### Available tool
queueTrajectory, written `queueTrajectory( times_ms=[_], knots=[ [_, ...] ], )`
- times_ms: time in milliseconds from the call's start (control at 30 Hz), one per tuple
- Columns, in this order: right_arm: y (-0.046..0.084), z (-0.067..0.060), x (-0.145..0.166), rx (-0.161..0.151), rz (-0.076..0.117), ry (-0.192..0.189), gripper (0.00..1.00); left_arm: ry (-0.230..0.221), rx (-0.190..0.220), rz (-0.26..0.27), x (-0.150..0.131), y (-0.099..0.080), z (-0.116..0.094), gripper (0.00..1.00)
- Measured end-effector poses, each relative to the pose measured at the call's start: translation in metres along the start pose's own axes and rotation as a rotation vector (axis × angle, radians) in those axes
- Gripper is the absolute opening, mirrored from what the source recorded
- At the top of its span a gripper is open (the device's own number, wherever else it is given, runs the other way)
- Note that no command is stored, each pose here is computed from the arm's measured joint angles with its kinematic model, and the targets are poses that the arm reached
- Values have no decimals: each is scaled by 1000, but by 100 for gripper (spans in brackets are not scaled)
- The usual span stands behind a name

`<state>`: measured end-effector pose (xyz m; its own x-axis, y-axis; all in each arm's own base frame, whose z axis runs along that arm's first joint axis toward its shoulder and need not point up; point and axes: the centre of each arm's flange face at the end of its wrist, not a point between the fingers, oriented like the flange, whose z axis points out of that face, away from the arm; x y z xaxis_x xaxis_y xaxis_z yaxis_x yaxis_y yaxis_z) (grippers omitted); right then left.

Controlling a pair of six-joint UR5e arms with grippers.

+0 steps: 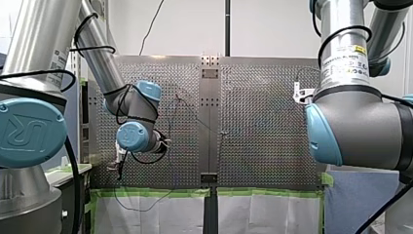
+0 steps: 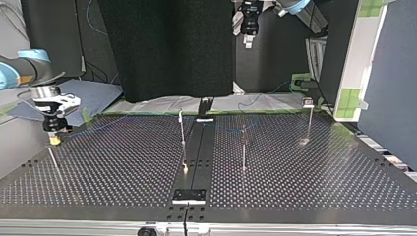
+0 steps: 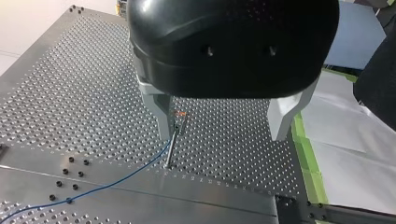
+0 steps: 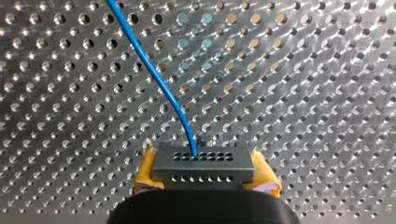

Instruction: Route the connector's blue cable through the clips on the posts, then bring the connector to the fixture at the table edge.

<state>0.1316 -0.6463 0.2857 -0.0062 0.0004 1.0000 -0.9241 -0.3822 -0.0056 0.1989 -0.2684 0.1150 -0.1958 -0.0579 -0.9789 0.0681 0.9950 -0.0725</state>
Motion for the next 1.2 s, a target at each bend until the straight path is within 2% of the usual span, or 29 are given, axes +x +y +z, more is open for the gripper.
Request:
queueTrajectory(
  times_ms=[233, 333, 1200],
  knots=[
    [14, -3, -1, -45, -6, -10, 0, -1, 1, 2, 0, 0, 1, 100],
    [18, -4, -1, -55, -9, -10, 0, -1, 2, 3, -1, -1, 1, 100],
    [17, 0, 0, -47, -6, 9, 0, 0, 2, 5, -1, -1, 1, 100]
  ],
)
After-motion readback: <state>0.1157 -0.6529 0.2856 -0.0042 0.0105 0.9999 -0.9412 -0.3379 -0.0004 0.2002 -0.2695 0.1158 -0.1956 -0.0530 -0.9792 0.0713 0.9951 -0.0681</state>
